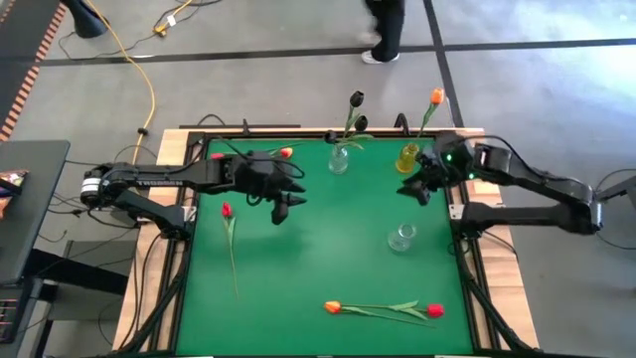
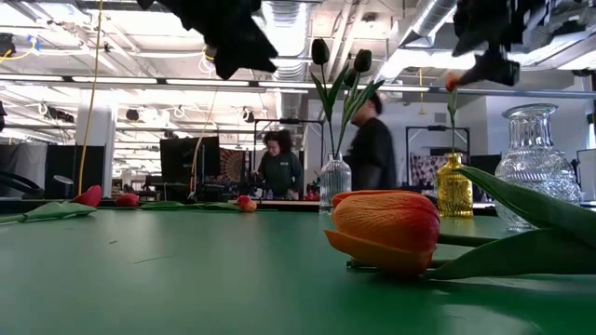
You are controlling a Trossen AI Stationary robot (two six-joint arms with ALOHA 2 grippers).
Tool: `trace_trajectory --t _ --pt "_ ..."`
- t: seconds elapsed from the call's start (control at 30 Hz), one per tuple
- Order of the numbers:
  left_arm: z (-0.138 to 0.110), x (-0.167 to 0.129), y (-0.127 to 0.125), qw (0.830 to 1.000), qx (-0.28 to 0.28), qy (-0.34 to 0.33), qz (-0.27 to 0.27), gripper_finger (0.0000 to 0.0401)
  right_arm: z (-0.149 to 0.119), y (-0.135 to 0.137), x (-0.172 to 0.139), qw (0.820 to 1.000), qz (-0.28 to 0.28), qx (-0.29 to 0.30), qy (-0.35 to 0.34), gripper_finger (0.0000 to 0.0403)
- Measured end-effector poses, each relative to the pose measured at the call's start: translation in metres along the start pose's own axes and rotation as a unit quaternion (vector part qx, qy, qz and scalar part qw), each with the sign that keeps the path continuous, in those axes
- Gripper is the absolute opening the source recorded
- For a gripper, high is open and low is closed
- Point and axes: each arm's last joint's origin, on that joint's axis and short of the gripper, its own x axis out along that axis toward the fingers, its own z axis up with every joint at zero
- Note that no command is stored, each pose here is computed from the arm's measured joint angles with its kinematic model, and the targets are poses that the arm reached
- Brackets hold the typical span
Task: Sort flowers into vase by color
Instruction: Put the bottom orange flower into the yellow vase
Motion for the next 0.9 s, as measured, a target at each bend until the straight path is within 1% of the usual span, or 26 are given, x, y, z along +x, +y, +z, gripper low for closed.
trace_trajectory --t 0.13,0.23,0.37,0.43,0.5,0.57,0.63,0.8,0.9 --pt "-0.007 0.0 0.002 0.999 0.018 0.033 0.016 0.0139 -0.007 0.029 0.007 0.998 0.066 -0.022 0.006 0.027" --pt "-0.008 0.0 0.003 0.998 0.029 0.042 0.028 0.0139 -0.011 0.055 0.015 0.992 0.106 -0.061 -0.019 0.027" --pt "-0.008 0.0 0.003 0.998 0.041 0.04 0.032 0.0139 -0.019 0.092 0.031 0.98 0.164 -0.102 -0.051 0.027" --pt "-0.008 0.0 0.003 0.998 0.046 0.04 0.032 0.0139 -0.026 0.109 0.042 0.974 0.192 -0.112 -0.047 0.027" --pt "-0.008 0.0 0.003 0.998 0.048 0.04 0.032 0.0139 -0.038 0.125 0.054 0.97 0.215 -0.109 -0.026 0.027" --pt "-0.008 0.0 0.003 0.998 0.048 0.04 0.032 0.0139 -0.05 0.139 0.066 0.971 0.214 -0.105 0.011 0.027" --pt "-0.008 0.0 0.003 0.998 0.048 0.041 0.031 0.0139 -0.062 0.153 0.077 0.973 0.199 -0.105 0.05 0.027" --pt "-0.008 0.0 0.002 0.997 0.057 0.041 0.025 0.0139 -0.086 0.185 0.099 0.974 0.147 -0.107 0.137 0.027" --pt "-0.008 0.0 0.002 0.997 0.068 0.041 0.024 0.0139 -0.101 0.198 0.109 0.969 0.11 -0.096 0.199 0.027"
